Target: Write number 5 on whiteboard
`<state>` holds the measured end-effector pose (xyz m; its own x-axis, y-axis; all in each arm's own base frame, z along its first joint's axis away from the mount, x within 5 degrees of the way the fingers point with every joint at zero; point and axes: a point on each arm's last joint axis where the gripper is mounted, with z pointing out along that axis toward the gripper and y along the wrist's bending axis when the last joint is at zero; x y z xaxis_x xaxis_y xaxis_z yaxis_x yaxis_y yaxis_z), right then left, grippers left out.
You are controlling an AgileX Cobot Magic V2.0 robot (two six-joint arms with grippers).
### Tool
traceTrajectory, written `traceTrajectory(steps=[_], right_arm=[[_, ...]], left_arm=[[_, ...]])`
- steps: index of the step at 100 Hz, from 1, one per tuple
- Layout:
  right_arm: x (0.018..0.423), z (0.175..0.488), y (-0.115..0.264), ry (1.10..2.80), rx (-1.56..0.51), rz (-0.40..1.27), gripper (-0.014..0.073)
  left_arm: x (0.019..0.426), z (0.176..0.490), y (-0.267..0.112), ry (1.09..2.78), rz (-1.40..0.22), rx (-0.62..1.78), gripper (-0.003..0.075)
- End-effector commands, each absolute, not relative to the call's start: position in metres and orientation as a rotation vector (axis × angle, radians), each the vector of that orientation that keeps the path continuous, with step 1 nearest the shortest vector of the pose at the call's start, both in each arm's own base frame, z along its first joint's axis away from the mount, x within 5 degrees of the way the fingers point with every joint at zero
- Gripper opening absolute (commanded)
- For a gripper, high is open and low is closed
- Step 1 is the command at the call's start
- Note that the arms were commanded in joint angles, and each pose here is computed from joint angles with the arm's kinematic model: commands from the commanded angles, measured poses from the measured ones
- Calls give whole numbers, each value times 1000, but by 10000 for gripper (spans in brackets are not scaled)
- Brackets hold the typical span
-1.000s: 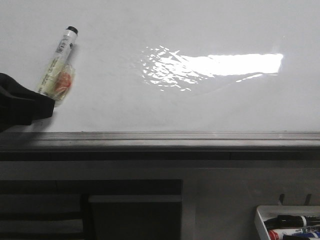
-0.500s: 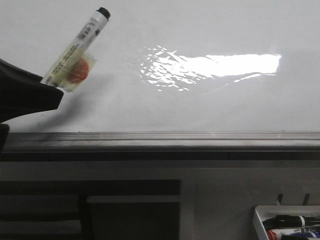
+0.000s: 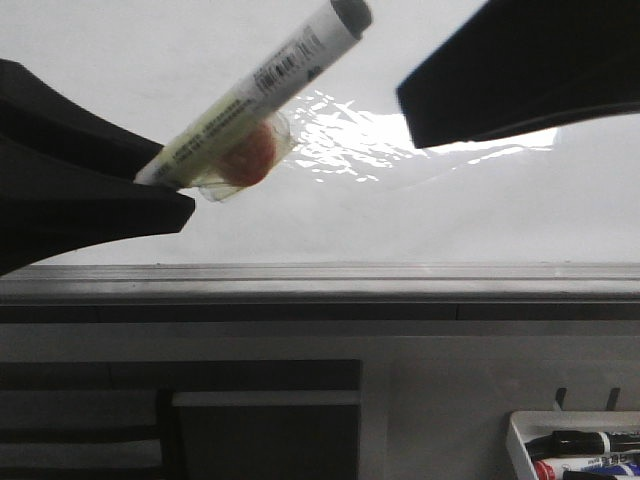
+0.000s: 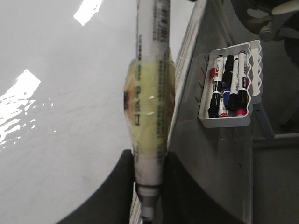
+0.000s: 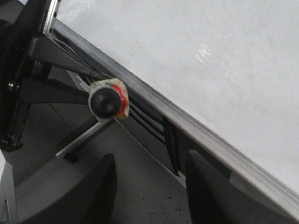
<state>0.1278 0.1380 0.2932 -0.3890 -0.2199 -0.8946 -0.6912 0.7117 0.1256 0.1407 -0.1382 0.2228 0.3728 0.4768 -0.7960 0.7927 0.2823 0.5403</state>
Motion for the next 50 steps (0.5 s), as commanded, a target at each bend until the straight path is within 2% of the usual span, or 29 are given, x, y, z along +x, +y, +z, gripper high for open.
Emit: traceTrajectory(steps=[1, 17, 38, 45, 50], right_arm=[[135, 316, 153, 1814, -684, 667, 307], [138, 324, 177, 1787, -734, 710, 306], [149, 320, 192, 1802, -739, 705, 298], [150, 318, 193, 1813, -738, 706, 255], [152, 318, 192, 1825, -720, 710, 179]], left_arm=[[139, 238, -142, 1182, -362, 1306, -20], [139, 238, -142, 1182, -362, 1306, -20], [139, 238, -142, 1181, -362, 1308, -20], [139, 238, -142, 1180, -361, 1310, -20], [139, 238, -142, 1180, -361, 1310, -20]])
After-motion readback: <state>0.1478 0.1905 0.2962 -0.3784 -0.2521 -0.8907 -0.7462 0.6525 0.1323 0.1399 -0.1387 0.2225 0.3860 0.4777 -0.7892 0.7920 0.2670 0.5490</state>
